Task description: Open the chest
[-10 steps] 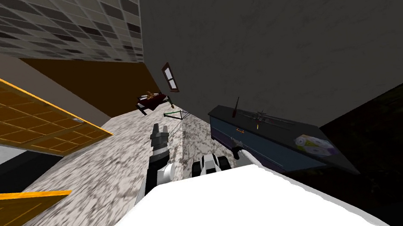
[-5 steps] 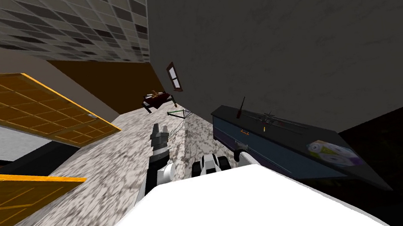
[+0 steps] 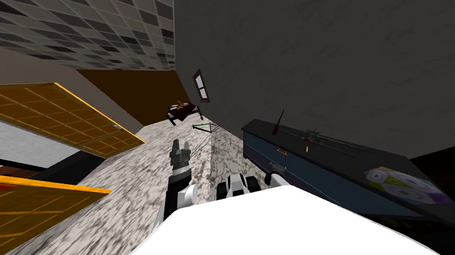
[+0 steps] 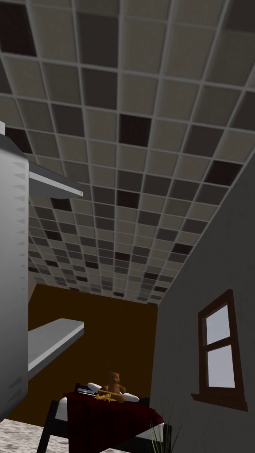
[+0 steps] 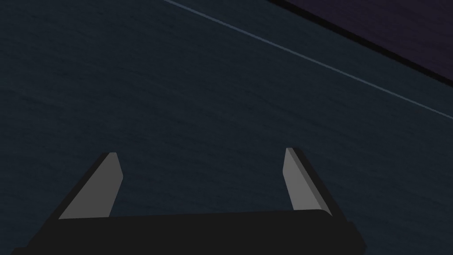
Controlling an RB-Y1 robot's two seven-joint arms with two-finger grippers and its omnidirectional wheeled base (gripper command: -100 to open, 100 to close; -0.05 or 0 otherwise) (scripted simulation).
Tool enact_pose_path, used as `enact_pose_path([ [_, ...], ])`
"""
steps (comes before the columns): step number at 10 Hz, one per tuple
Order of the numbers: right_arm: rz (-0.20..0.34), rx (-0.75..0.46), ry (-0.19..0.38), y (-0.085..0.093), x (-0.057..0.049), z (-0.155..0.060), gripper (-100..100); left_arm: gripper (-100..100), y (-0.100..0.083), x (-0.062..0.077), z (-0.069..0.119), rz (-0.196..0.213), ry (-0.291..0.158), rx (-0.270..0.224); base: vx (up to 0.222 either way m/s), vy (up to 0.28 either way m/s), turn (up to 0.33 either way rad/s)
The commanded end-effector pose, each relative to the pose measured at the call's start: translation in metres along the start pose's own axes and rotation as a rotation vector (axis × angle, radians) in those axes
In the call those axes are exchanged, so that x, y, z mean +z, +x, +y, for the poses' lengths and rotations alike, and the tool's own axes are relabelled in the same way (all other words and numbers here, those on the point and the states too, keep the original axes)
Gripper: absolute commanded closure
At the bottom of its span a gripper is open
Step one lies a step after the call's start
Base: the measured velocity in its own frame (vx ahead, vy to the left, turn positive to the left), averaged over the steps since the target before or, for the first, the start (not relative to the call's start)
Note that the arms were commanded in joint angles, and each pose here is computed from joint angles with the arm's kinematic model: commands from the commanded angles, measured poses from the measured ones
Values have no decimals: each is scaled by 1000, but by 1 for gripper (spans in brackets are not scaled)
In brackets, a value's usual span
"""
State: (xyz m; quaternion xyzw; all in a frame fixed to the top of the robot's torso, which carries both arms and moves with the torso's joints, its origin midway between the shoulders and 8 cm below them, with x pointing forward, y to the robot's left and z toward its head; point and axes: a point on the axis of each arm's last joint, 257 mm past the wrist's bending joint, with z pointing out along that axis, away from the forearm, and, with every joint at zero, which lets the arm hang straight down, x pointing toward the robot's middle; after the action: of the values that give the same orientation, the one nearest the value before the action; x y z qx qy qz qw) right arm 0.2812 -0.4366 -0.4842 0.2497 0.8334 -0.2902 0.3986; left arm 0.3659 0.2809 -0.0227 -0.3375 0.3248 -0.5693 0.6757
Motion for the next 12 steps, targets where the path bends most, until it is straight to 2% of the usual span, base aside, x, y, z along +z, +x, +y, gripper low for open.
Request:
enact_pose_path([
  [1, -17, -88, 92, 4, 1, -26, -100, 0, 0, 0, 0, 0, 0, 0, 25, 13, 75],
  [3, -33, -159, 163, 8, 0, -46, -100, 0, 0, 0, 0, 0, 0, 0, 23, 14, 106],
  [4, -33, -159, 170, 8, 0, -47, -100, 0, 0, 0, 0, 0, 0, 0, 13, 4, -20],
  [5, -45, -224, 224, 11, -1, -63, -100, 0, 0, 0, 0, 0, 0, 0, 24, 7, 122],
  [6, -51, -227, 238, 10, -2, -67, -100, 0, 0, 0, 0, 0, 0, 0, 24, 5, 86],
  [7, -65, -280, 282, 11, -3, -79, -100, 0, 0, 0, 0, 0, 0, 0, 31, 7, 104],
  [12, -116, -417, 417, 7, -13, -115, -100, 0, 0, 0, 0, 0, 0, 0, 30, 5, 75],
])
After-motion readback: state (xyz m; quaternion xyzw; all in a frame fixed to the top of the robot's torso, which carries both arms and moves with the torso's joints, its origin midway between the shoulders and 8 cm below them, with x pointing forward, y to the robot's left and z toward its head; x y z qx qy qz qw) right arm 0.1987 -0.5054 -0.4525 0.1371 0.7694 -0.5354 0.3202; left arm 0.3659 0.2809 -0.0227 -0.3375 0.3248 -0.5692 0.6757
